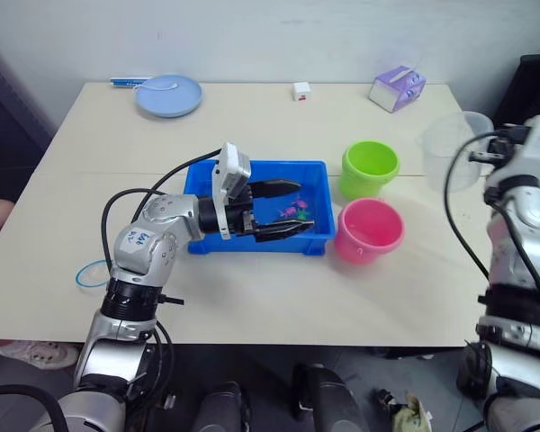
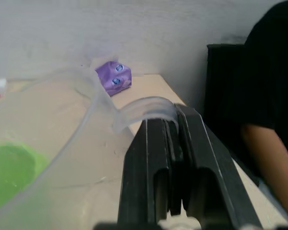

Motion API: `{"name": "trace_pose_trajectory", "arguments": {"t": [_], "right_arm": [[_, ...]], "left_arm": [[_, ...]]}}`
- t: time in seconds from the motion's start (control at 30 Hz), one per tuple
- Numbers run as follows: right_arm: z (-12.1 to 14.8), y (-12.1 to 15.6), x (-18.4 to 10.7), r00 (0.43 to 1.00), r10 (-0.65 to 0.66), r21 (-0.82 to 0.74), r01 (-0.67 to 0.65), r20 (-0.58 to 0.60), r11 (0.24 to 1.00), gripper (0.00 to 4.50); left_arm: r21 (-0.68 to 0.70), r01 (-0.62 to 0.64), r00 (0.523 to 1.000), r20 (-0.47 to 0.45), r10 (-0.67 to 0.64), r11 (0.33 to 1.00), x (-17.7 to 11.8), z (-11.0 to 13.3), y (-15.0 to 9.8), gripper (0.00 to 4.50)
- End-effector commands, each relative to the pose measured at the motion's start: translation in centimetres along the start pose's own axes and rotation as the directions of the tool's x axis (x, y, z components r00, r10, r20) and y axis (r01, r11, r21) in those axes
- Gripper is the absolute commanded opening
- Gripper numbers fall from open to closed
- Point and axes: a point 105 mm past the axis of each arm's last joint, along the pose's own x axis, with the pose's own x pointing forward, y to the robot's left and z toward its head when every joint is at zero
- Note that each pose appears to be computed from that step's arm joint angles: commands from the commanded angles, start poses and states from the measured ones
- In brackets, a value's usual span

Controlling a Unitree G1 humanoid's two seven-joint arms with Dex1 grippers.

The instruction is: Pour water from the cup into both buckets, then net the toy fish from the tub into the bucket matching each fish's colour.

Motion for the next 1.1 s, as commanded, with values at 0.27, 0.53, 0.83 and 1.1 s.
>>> {"name": "trace_pose_trajectory", "arguments": {"t": [0.27,0.53,0.83,1.1], "right_arm": [[-4.2,-4.2,-7.9,0.982,-0.173,0.141,0.183,-0.078,0.973,0.69],[-8.5,-5.5,-9.7,0.958,-0.238,0.253,0.272,-0.159,0.928,0.69],[-11.2,-6.2,-12.9,0.939,-0.261,0.207,0.307,-0.224,0.929,1.72],[-9.7,-4.7,-16.6,0.957,-0.196,-0.010,0.199,-0.213,0.980,4.44]], "left_arm": [[0.025,0.167,0.984,-0.061,-0.165,0.986,0.6,-0.3,-2.4,4.50],[0.044,0.182,0.982,-0.069,-0.178,0.982,1.1,-0.2,-2.3,4.50],[0.056,0.194,0.980,-0.058,-0.190,0.979,1.8,0.1,-2.0,4.50],[0.044,0.262,0.965,-0.043,-0.260,0.964,3.1,-0.2,-2.0,4.50]]}}
